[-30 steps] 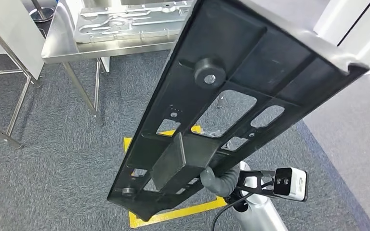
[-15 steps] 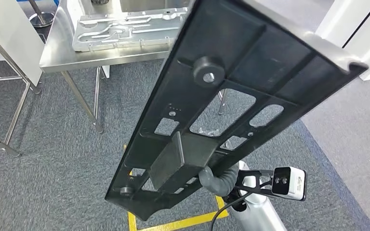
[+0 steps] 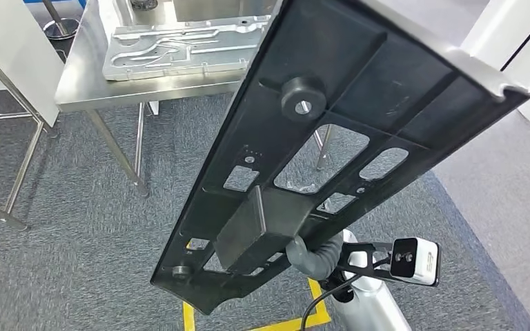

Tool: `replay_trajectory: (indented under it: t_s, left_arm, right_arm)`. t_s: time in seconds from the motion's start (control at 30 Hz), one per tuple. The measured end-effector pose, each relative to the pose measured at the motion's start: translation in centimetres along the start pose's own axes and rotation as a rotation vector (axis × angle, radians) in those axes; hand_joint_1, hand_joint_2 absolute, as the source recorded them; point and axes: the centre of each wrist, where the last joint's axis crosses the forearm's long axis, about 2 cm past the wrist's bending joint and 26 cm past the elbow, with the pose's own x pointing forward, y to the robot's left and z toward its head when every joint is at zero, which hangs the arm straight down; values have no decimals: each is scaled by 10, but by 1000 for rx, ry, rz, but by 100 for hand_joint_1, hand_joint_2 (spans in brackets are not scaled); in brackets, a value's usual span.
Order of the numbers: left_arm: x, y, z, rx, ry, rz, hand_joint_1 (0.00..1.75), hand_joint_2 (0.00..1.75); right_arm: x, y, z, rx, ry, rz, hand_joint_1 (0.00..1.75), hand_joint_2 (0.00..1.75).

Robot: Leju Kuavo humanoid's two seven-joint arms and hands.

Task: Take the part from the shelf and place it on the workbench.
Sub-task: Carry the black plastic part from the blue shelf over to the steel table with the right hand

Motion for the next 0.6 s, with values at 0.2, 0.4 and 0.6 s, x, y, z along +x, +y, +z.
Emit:
replay_trajectory:
  t_s: [0.2,0.4,0.6]
  left_arm:
    - [1,1,-1,4,1,0,0,175]
    - [-1,3,1,14,25,-1,0,175]
    - [-3,3,1,35,58,0,0,175]
  right_arm:
    - [-1,-1,-4,-8,-12,1,175,175]
    - [-2,0,-2,-14,-8,-1,175,175]
    - [-1,-1,-3,-13,-12,4,175,175]
